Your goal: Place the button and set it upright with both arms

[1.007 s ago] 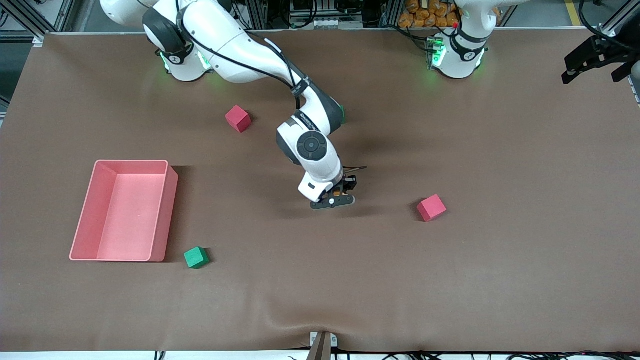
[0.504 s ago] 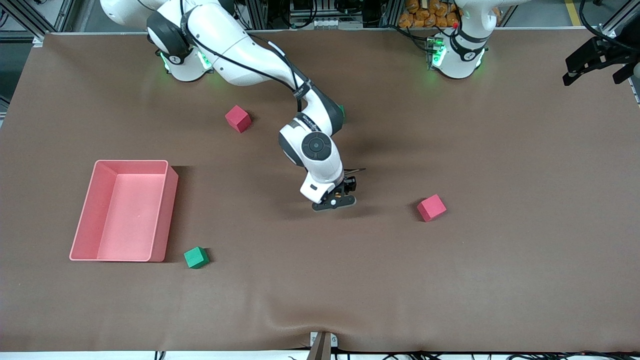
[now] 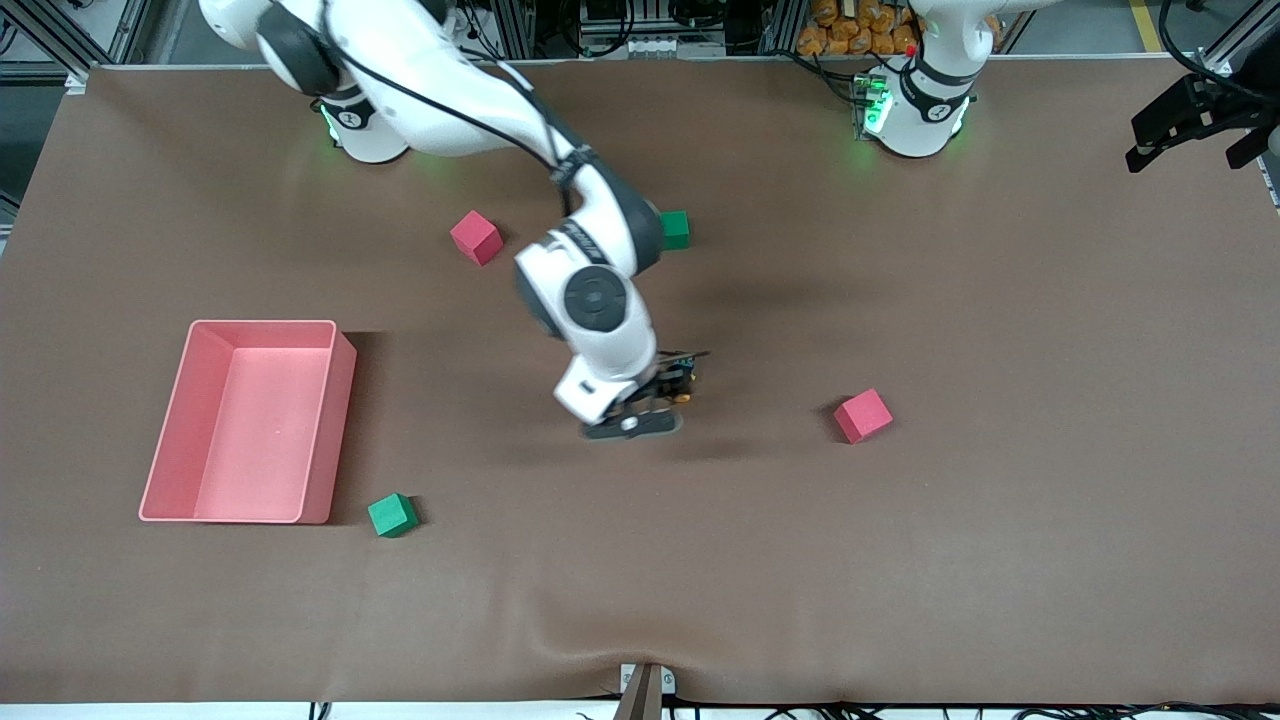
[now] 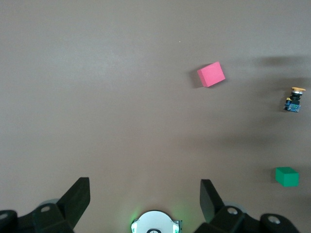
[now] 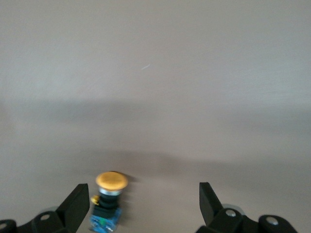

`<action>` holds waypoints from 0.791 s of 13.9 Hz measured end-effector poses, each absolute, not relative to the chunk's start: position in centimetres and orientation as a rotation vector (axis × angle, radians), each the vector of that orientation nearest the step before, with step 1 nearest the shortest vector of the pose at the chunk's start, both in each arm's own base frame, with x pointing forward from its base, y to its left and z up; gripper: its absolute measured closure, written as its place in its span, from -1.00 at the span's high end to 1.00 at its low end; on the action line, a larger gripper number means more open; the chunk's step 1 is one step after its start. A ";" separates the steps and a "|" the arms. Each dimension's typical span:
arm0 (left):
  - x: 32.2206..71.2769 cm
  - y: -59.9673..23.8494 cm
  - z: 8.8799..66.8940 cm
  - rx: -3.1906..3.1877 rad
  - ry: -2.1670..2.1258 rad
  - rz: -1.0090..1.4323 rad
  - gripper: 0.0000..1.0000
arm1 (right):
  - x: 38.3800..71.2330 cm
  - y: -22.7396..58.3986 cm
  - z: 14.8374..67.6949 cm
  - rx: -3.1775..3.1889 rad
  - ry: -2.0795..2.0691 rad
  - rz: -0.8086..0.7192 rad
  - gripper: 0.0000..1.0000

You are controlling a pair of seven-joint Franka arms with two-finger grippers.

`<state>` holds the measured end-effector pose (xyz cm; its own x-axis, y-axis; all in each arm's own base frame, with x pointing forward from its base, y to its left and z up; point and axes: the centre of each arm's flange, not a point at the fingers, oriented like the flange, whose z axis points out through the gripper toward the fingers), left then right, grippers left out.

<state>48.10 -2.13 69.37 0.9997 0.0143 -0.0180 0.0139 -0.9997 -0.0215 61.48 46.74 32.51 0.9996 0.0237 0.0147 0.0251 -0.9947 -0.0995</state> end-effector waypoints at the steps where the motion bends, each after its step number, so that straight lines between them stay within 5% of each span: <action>1: 48.1 -2.2 69.4 -3.120 -0.021 0.028 1.00 | 63.3 43.2 35.8 -3.045 0.034 -0.008 1.00; 4: 48.1 -2.3 69.4 -3.120 -0.018 0.028 1.00 | 67.1 29.7 46.3 -3.029 0.216 0.048 1.00; 11: 48.1 -2.3 69.3 -3.120 -0.016 0.031 1.00 | 64.4 6.1 60.3 -3.019 0.316 0.139 1.00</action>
<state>48.13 -2.33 69.29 0.9998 0.0106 -0.0195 0.0102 -0.9997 -0.0215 64.41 6.15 60.31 0.9742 -0.2015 -0.1015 -0.2109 -0.9731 -0.0929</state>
